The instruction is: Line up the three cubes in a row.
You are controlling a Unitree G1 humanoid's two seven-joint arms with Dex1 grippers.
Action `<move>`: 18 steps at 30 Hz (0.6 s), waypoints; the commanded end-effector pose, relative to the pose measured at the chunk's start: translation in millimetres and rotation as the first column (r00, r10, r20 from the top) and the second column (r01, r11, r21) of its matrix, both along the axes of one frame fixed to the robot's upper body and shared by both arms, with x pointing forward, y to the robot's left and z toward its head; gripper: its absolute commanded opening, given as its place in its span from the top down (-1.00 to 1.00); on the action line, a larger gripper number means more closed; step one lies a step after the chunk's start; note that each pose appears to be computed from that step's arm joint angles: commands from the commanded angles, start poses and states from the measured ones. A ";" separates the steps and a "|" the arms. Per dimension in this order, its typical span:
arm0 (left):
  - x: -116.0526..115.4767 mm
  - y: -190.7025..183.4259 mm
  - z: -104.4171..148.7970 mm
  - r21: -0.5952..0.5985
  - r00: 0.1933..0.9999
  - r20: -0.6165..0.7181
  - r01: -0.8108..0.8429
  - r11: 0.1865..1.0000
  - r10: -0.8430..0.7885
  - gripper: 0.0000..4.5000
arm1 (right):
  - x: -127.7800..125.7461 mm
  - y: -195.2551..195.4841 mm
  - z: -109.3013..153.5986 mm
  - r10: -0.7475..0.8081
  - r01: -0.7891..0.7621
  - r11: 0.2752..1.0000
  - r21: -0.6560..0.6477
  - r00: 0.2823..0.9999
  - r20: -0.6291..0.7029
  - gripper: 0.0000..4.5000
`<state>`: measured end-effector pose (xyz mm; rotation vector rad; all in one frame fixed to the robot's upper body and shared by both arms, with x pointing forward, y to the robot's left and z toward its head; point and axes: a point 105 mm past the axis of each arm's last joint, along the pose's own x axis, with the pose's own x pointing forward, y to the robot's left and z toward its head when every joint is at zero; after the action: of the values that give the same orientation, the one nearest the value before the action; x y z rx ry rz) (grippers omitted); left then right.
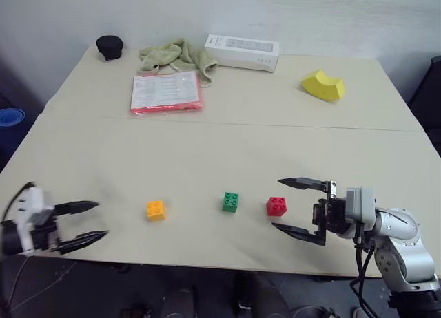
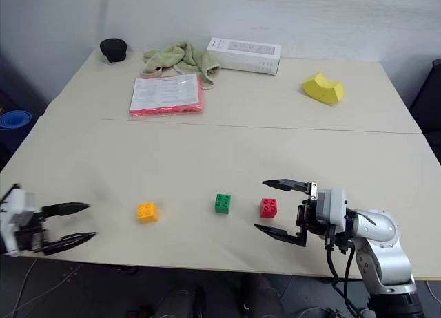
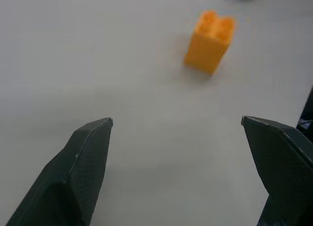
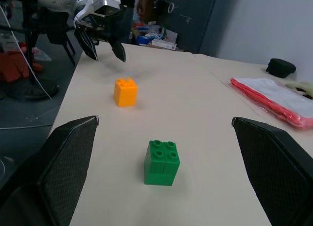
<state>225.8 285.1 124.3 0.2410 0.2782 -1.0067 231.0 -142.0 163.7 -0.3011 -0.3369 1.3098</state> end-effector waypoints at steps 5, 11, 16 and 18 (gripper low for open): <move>20.7 -45.6 -7.2 0.020 0.990 0.042 0.134 0.991 -0.135 -0.90 | -5.0 -9.2 3.3 -0.005 0.006 0.999 -0.037 1.000 0.011 -1.00; 23.0 -53.7 -23.7 0.059 0.978 0.002 0.209 0.976 -0.210 -0.19 | -8.5 -17.3 2.4 -0.062 0.062 0.997 -0.045 0.998 0.002 -1.00; 32.3 -67.4 -13.0 0.047 0.957 0.032 0.286 0.957 -0.287 0.33 | -11.7 -25.2 2.6 -0.111 0.111 0.993 -0.048 0.994 0.004 -1.00; 41.1 -82.8 -6.3 0.033 0.938 0.069 0.338 0.941 -0.339 0.33 | -11.0 -28.1 3.1 -0.125 0.125 0.991 -0.044 0.992 0.003 -1.00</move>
<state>264.8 213.2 111.3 0.3417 0.2244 -1.2858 222.3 -168.7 153.6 -0.3180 -0.2363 1.2033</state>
